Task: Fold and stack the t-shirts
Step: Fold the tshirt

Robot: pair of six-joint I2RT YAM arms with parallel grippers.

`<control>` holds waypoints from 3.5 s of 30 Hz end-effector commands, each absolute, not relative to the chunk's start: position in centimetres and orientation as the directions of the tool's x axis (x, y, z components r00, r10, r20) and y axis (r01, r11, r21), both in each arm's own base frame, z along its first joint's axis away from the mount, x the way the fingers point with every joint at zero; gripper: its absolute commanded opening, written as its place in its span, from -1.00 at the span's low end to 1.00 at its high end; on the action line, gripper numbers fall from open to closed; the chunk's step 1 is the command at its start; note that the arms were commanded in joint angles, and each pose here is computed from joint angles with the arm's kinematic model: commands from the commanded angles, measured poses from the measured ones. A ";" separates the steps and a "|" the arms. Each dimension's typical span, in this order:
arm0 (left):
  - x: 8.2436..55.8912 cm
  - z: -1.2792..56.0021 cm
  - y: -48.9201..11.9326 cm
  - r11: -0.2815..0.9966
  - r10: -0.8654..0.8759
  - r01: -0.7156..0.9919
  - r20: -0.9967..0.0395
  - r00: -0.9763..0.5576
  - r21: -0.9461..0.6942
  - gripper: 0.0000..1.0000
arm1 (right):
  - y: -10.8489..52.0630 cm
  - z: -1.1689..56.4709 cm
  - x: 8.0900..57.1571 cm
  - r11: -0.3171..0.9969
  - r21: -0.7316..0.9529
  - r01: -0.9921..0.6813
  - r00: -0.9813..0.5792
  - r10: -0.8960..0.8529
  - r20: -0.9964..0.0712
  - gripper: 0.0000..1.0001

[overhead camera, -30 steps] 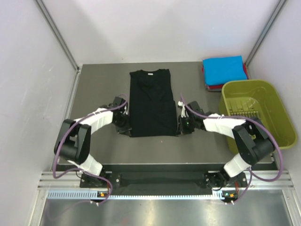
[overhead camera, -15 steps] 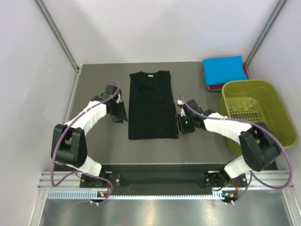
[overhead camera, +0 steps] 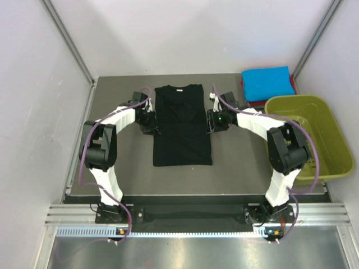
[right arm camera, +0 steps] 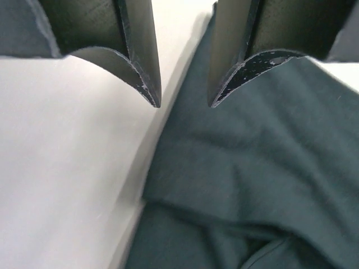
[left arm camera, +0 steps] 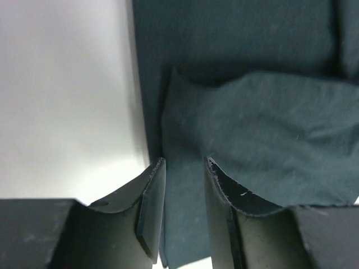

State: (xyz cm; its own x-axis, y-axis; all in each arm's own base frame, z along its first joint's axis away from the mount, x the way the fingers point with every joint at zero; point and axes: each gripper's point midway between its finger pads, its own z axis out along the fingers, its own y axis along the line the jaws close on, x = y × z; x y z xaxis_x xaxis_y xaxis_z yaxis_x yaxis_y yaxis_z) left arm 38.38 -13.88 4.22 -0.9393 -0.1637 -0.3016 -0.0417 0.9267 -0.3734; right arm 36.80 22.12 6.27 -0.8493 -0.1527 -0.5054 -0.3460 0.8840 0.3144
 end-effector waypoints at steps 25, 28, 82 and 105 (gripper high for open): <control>43.8 8.3 -14.2 0.915 -0.261 -0.076 -0.436 -0.862 -0.396 -1.00 | 24.9 8.6 43.2 0.780 0.416 -0.468 -0.777 -0.139 -0.614 -1.00; 43.9 7.9 -12.8 0.931 -0.285 -0.132 -0.452 -0.845 -0.341 -1.00 | 25.9 9.8 43.4 0.749 0.464 -0.474 -0.757 -0.077 -0.649 -1.00; 26.0 5.9 -10.7 0.984 -0.174 -0.159 -0.270 -0.947 -0.078 -0.17 | 22.7 6.2 25.1 0.889 0.320 -0.326 -0.866 -0.145 -0.479 -0.28; 24.4 1.0 -11.7 0.945 -0.238 -0.204 -0.112 -0.965 -0.256 -0.24 | 23.3 0.9 23.3 0.850 0.456 -0.265 -0.929 -0.098 -0.358 -0.28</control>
State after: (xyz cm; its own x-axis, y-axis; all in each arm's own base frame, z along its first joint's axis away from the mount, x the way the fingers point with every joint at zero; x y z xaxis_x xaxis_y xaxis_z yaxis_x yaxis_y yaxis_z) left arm 24.13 -11.37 1.85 -0.9624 -0.2454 -0.1166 -0.2135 0.9485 -0.2338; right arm 23.93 23.39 2.38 -0.9130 -0.1102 -0.3927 -0.2905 0.8516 0.4364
